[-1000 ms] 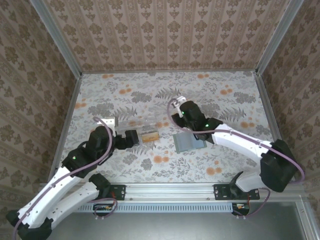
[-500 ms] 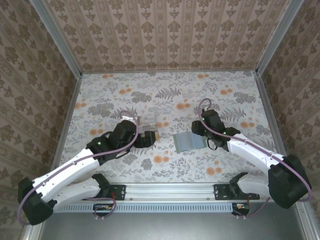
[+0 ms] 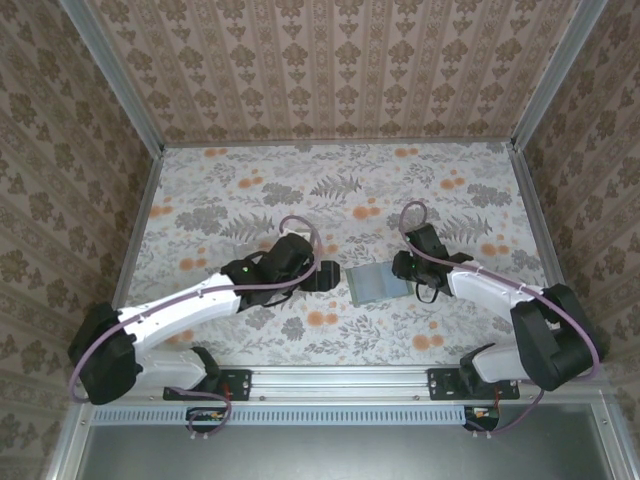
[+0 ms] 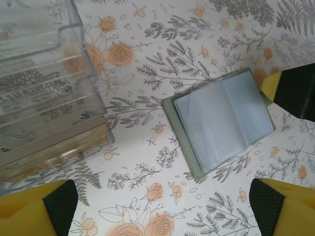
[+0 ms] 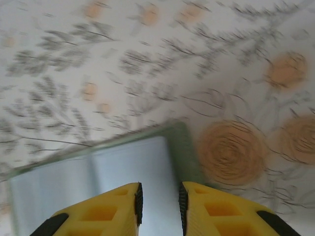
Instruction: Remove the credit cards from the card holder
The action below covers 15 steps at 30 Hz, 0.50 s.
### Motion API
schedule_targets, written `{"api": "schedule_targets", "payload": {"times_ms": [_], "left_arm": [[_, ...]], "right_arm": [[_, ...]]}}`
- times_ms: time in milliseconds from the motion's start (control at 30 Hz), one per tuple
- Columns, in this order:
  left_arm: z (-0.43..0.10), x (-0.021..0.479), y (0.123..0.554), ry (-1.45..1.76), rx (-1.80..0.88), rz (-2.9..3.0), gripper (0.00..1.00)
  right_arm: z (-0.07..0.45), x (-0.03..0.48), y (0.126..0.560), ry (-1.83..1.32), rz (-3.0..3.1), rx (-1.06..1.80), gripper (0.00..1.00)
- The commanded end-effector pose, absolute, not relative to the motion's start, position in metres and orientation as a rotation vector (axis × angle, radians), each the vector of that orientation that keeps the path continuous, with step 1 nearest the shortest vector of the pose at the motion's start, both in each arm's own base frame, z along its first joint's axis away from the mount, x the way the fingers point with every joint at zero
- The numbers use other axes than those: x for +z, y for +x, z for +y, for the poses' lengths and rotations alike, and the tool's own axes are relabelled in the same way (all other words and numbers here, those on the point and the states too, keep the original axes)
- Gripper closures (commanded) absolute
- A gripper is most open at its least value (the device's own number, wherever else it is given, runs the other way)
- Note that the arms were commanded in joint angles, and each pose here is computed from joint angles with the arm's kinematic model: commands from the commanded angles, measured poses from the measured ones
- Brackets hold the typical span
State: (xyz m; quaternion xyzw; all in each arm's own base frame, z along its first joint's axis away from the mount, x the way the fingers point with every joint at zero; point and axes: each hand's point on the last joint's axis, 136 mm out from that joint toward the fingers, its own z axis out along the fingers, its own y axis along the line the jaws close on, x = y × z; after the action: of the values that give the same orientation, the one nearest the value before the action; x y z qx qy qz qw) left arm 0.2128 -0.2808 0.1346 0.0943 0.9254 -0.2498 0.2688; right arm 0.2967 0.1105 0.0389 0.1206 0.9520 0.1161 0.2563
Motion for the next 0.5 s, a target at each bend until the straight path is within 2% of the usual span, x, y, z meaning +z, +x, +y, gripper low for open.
{"api": "schedule_targets", "payload": {"times_ms": [0, 300, 467], "left_arm": [[-0.302, 0.151, 0.217, 0.257, -0.756, 2.463, 0.07], [-0.323, 0.143, 0.222, 0.283, -0.734, 2.489, 0.05], [-0.333, 0.138, 0.22, 0.299, -0.75, 2.51, 0.08]], "right_arm": [[0.106, 0.027, 0.29, 0.398, 2.598, 0.341, 0.69], [0.11, 0.015, 0.272, 0.428, 2.639, 0.406, 0.69], [0.123, 0.005, 0.263, 0.449, 2.683, 0.488, 0.71]]}}
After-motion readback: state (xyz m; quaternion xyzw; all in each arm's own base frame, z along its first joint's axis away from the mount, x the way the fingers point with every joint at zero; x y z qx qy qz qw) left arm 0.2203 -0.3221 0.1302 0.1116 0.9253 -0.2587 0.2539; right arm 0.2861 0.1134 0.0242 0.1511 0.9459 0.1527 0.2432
